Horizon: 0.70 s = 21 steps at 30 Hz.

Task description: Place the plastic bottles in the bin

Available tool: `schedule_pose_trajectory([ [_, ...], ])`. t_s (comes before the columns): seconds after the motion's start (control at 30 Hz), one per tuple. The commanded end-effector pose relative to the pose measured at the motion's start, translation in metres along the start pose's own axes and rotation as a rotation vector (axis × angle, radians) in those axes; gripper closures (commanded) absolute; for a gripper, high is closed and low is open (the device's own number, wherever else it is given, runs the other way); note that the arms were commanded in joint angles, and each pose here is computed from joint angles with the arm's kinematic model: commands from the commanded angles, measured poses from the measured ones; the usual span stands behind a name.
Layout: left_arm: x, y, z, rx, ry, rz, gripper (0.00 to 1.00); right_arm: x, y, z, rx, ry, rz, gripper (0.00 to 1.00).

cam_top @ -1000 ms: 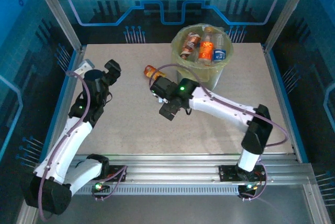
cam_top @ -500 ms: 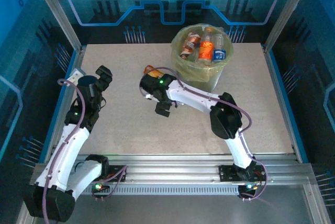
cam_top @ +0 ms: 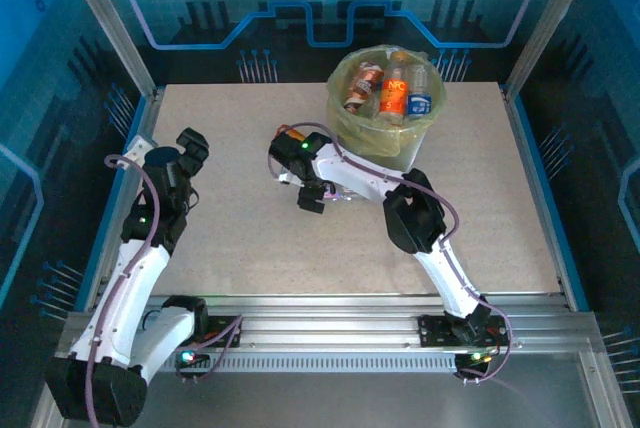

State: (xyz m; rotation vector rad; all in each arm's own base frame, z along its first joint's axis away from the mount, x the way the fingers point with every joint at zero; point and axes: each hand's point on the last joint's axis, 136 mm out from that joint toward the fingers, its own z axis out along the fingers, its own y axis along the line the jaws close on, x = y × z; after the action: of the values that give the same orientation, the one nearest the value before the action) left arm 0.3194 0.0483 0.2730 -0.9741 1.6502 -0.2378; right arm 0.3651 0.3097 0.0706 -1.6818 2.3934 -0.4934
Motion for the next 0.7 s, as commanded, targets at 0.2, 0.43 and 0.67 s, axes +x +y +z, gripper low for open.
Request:
schedule_pose_trajectory([
  [0.2, 0.001, 0.005, 0.000, 0.002, 0.004, -0.037, 0.01, 0.011, 0.010, 0.034, -0.096, 0.077, -0.072, 0.05],
  [0.43, 0.002, 0.005, 0.000, 0.005, 0.008, -0.041, 0.01, 0.015, 0.027, 0.044, -0.160, 0.095, -0.067, 0.20],
  [0.67, 0.003, 0.006, 0.001, 0.005, 0.010, -0.049, 0.01, 0.010, 0.037, 0.031, -0.202, 0.058, -0.053, 0.49],
])
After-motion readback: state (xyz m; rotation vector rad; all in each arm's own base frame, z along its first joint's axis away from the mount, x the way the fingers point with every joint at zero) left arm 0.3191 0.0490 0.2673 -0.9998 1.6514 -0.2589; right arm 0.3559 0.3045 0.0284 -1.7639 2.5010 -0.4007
